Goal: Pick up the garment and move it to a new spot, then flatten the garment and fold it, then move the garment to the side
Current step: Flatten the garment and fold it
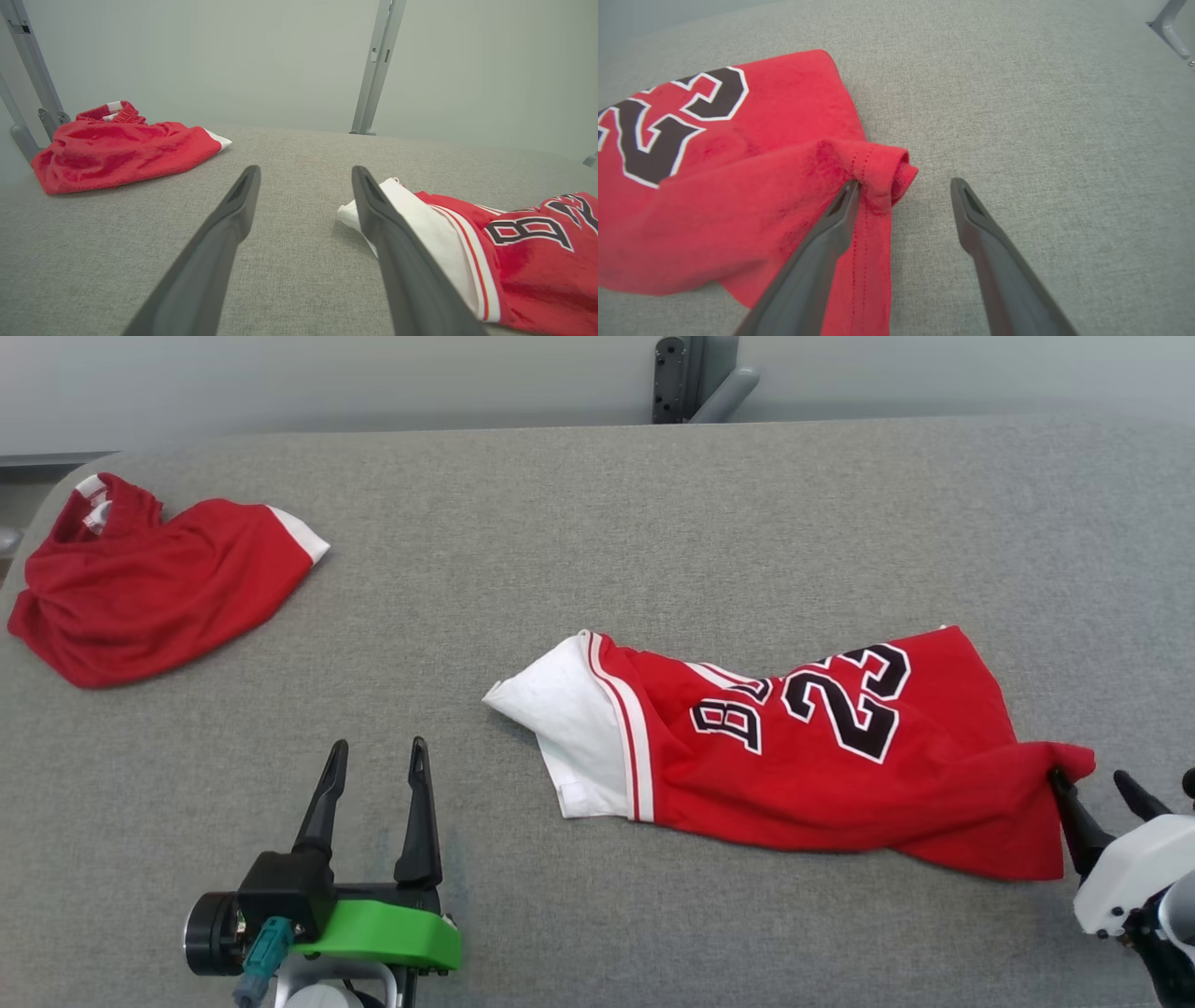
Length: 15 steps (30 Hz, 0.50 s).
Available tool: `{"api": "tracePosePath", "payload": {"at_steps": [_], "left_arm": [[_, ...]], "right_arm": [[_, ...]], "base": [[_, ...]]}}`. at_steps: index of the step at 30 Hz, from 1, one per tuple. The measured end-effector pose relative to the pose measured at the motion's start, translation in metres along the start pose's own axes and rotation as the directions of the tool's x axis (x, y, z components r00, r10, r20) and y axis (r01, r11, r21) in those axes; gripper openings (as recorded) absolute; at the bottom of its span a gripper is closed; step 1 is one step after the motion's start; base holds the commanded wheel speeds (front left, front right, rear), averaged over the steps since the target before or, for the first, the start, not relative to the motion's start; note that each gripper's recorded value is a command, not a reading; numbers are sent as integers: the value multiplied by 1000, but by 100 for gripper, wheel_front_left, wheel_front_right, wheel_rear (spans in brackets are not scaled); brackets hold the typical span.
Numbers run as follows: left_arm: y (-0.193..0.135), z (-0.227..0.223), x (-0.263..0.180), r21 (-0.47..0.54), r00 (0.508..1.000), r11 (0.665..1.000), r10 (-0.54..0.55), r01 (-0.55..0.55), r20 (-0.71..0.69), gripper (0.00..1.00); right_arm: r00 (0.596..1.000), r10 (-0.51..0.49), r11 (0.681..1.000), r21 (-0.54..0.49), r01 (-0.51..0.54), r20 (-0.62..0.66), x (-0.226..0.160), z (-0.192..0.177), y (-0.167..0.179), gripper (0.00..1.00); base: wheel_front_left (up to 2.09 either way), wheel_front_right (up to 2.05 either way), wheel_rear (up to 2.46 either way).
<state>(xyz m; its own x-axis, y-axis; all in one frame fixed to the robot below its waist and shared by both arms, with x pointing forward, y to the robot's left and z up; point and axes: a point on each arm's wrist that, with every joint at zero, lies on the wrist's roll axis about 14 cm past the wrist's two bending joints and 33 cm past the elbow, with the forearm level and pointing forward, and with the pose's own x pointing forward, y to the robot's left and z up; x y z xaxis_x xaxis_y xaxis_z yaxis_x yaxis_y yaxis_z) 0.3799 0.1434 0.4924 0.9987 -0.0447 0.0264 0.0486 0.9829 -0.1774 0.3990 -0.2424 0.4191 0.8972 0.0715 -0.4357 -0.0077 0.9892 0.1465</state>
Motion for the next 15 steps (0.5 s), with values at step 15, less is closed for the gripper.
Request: {"api": "tracePosePath", "payload": {"at_steps": [15], "left_arm": [[-15,1,8,-15,999,999,-46,46,5,100]], "right_arm": [[982,48,994,-109,-28,181,-12,99,8,100]], "base": [[0,0,0]]}}
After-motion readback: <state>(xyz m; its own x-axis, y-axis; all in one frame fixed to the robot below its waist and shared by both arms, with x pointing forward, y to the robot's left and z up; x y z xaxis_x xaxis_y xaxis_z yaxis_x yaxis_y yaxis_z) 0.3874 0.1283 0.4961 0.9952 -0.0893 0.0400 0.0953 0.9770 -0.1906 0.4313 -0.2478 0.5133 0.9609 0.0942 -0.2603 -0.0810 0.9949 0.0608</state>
